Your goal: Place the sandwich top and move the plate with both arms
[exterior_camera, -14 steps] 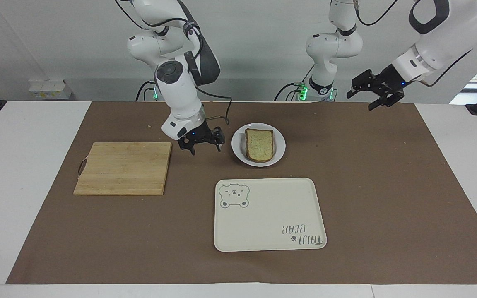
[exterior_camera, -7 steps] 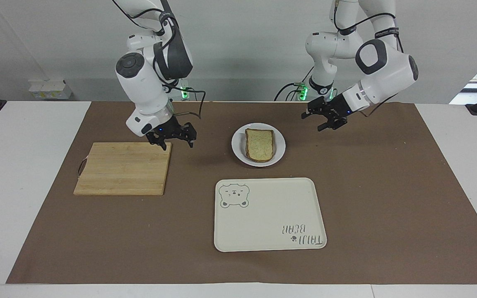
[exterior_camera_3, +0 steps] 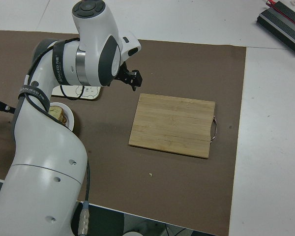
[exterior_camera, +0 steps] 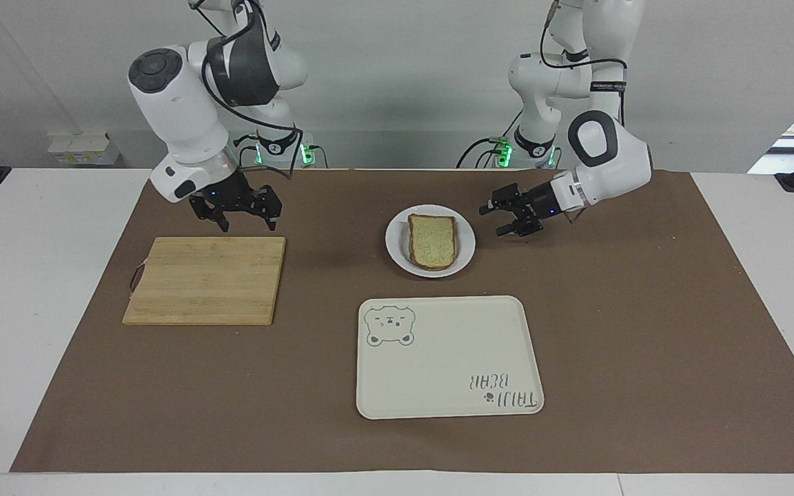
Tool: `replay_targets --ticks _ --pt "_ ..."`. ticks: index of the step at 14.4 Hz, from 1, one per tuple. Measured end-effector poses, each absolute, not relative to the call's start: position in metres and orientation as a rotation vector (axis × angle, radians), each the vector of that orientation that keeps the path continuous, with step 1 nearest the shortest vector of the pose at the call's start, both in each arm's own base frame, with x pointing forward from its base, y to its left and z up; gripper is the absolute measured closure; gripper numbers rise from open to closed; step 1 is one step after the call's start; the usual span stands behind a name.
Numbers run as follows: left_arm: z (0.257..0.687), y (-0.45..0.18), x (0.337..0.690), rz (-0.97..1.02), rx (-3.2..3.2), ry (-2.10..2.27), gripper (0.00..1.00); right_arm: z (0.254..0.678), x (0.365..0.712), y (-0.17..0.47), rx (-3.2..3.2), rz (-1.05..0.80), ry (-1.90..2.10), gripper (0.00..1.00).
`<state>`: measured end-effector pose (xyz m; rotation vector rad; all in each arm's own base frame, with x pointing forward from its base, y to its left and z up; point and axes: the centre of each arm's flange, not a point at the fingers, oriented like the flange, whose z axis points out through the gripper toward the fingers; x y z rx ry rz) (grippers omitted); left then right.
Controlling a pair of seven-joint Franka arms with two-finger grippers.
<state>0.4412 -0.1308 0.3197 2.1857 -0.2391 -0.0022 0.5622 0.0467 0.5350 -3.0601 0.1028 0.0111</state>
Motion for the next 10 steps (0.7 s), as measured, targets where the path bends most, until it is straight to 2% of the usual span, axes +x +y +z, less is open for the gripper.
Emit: replay_targets --ticks 6,8,9,10 --pt "0.259 -0.137 0.438 -0.009 2.115 -0.204 0.21 0.565 0.555 0.003 -3.059 -0.063 0.208 0.00" --pt "0.248 -0.147 0.434 -0.027 2.102 -0.199 0.32 0.579 0.547 -0.015 -3.056 -0.058 0.253 0.00" --pt "0.244 -0.150 0.433 -0.035 2.100 -0.198 0.32 0.588 0.542 -0.023 -3.055 -0.052 0.274 0.00" --pt "0.242 -0.152 0.431 -0.041 2.098 -0.197 0.43 0.598 0.538 -0.031 -3.054 -0.046 0.284 0.00"
